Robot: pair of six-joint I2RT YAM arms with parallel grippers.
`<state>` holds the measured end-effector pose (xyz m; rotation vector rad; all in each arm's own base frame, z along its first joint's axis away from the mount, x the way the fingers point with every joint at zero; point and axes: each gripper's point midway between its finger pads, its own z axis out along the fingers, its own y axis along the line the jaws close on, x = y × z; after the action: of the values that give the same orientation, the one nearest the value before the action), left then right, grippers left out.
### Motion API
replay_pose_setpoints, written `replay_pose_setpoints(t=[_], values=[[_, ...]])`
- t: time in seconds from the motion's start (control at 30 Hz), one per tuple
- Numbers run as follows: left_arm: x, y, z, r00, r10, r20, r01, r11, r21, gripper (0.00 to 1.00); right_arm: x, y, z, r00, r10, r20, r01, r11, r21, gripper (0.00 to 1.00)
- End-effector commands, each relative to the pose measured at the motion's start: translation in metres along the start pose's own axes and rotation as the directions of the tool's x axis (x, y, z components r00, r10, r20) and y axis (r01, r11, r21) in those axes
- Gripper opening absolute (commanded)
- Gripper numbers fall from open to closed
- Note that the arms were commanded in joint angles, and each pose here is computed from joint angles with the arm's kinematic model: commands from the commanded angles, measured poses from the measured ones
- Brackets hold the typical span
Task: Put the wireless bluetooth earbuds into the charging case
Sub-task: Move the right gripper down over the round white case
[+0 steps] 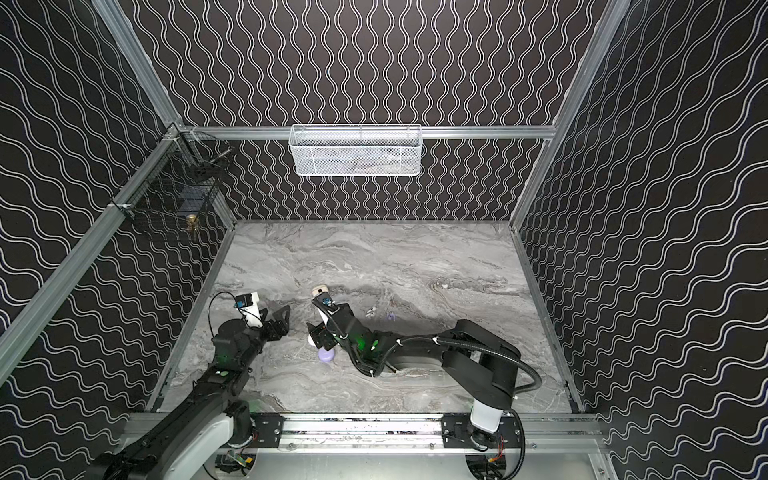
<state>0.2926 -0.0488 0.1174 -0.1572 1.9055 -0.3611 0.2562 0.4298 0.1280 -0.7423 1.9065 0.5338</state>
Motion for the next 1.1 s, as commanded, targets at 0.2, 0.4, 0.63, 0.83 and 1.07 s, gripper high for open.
replay_pose_setpoints(t=[0.2,0.4,0.63,0.83,1.07], values=[[-0.014,-0.001,-0.007,0.997,-0.013,0.072,0.013,1.0,0.003,0.8,0.044,0.01,0.014,0.971,-0.19,-0.144,0.183,0.981,-0.063,0.97],[-0.015,0.001,-0.008,0.997,-0.018,0.081,0.018,1.0,-0.006,0.79,0.05,0.029,0.02,0.951,-0.258,-0.173,0.233,0.96,-0.153,0.99],[-0.015,0.001,-0.01,0.996,-0.018,0.091,0.018,1.0,-0.004,0.79,0.082,0.025,0.041,0.914,-0.292,-0.282,0.268,0.956,-0.121,0.99],[-0.015,0.001,-0.011,0.995,-0.019,0.095,0.019,1.0,-0.003,0.79,0.092,0.015,0.047,0.898,-0.301,-0.322,0.292,0.953,-0.077,0.98],[-0.016,0.0,-0.011,0.995,-0.018,0.094,0.017,1.0,0.003,0.78,0.091,-0.008,0.044,0.907,-0.271,-0.322,0.28,0.96,-0.017,0.97]])
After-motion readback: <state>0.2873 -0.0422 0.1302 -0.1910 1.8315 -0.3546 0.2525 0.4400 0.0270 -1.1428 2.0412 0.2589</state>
